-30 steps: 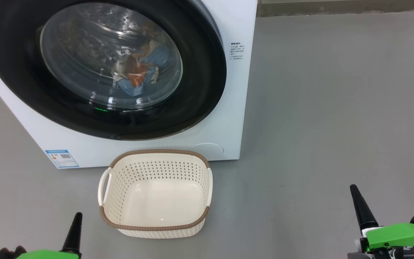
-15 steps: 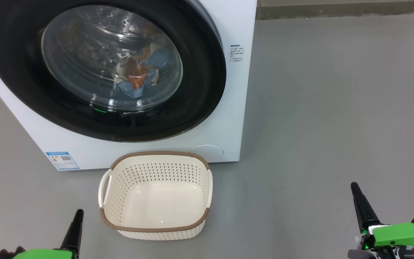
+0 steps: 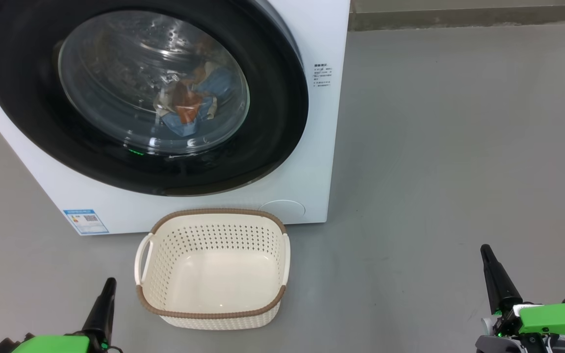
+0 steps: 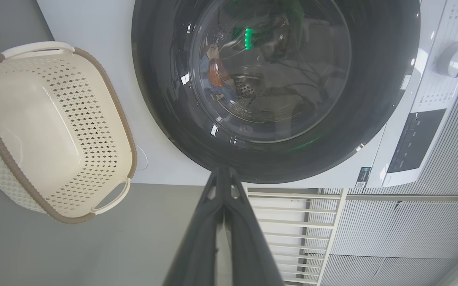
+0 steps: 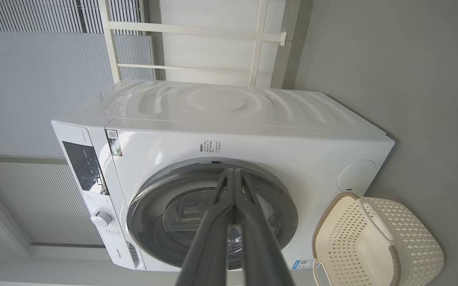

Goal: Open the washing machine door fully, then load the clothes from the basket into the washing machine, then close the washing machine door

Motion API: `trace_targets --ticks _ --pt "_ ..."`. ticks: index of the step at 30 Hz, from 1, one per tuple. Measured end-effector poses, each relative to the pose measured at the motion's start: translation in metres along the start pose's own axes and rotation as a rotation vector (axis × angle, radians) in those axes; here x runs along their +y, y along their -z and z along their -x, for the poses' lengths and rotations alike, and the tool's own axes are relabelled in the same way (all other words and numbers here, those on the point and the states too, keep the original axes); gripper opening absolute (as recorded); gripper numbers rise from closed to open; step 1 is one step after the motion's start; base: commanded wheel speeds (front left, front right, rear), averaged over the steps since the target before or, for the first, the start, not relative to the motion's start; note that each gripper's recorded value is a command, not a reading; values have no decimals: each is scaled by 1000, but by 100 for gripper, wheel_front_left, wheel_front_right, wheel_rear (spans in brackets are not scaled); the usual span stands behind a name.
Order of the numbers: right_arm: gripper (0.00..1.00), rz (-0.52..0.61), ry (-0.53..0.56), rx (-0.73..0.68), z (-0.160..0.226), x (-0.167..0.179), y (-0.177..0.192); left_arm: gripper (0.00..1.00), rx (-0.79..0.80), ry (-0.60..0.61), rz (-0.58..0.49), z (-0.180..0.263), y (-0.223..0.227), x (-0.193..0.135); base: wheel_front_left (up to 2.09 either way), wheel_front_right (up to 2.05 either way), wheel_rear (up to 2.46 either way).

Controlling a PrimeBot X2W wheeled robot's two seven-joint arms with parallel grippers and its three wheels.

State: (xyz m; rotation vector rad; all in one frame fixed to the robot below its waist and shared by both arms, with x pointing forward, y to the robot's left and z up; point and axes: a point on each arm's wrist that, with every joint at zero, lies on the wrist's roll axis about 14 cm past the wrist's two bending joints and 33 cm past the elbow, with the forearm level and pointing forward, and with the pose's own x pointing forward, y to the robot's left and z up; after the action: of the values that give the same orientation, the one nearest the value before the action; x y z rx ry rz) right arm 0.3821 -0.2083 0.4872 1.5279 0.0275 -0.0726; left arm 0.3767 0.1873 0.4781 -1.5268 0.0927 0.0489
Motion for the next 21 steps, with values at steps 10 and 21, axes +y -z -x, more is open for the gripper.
trace_targets --ticks 10,21 --pt "0 -47 -13 -2 0 3 0 0 0 11 46 0 0 -3 0 0 0" --pt "0 -47 -13 -2 0 3 0 0 0 11 47 0 0 -3 0 0 0"
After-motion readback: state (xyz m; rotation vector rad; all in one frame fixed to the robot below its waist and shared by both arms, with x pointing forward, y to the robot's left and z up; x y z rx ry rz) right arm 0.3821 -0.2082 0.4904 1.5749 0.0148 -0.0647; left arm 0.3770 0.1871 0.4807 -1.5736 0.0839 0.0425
